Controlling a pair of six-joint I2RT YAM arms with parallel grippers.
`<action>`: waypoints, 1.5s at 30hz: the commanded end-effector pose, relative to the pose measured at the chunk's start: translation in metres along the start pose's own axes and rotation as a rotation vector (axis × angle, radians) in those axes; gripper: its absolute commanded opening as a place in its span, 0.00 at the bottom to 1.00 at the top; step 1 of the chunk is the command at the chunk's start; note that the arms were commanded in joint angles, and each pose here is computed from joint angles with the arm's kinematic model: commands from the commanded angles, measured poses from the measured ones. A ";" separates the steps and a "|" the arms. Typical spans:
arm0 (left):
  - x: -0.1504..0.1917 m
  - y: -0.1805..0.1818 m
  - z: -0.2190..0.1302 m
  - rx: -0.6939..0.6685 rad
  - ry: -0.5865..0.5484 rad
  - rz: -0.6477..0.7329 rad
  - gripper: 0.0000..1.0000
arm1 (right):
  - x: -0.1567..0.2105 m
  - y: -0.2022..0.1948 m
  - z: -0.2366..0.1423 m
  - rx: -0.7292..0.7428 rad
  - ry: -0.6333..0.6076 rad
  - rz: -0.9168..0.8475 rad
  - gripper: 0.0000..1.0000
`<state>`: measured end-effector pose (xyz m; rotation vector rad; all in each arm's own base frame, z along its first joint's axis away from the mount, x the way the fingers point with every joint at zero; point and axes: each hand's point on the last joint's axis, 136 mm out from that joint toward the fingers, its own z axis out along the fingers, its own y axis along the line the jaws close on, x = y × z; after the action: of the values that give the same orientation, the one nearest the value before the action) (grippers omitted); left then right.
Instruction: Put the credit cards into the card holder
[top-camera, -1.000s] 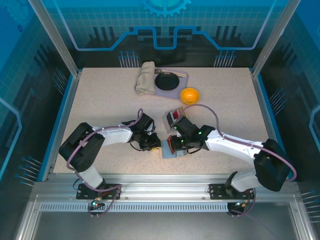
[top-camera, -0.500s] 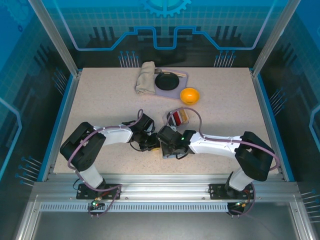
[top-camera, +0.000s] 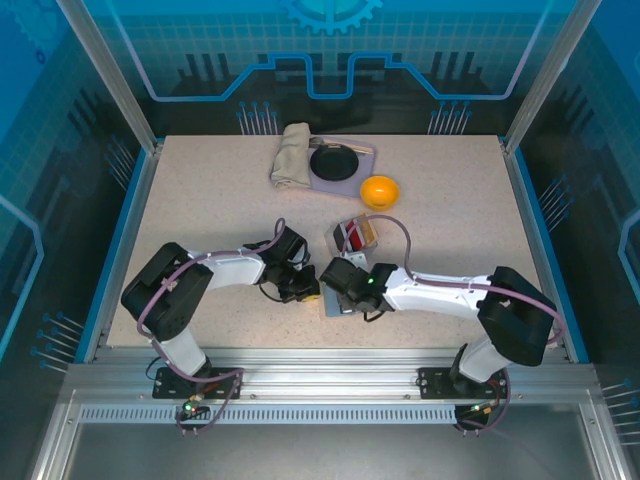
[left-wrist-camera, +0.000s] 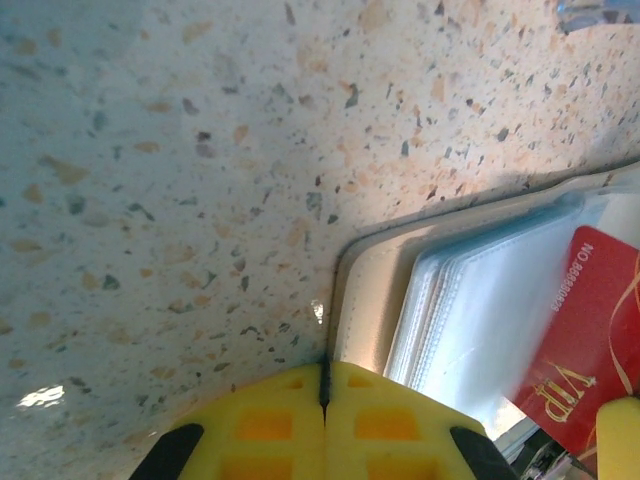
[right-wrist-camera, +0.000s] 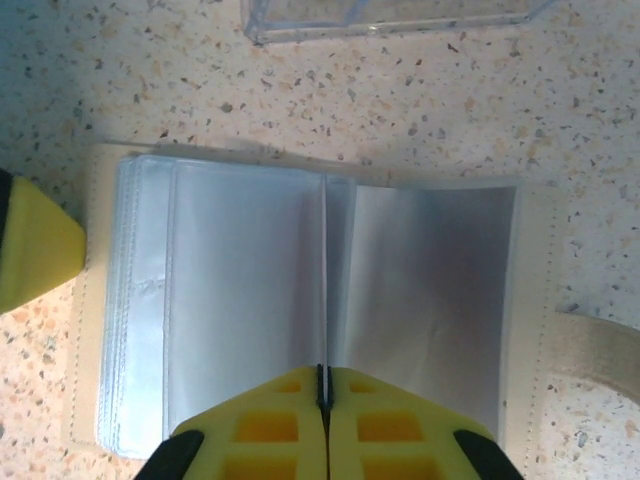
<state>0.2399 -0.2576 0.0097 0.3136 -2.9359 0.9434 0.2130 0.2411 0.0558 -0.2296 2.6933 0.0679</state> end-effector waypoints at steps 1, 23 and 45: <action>0.008 0.035 0.024 -0.100 0.017 -0.018 0.03 | -0.011 0.021 -0.019 -0.136 -0.039 -0.019 0.07; 0.007 0.029 0.021 -0.080 0.011 -0.017 0.03 | -0.003 0.067 0.001 -0.256 -0.004 0.049 0.06; 0.009 0.039 0.026 -0.111 0.024 -0.022 0.02 | -0.005 0.011 -0.009 -0.095 -0.013 0.058 0.07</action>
<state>0.2399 -0.2579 0.0095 0.3128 -2.9336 0.9498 0.2104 0.2707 0.0644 -0.1926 2.6819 0.2803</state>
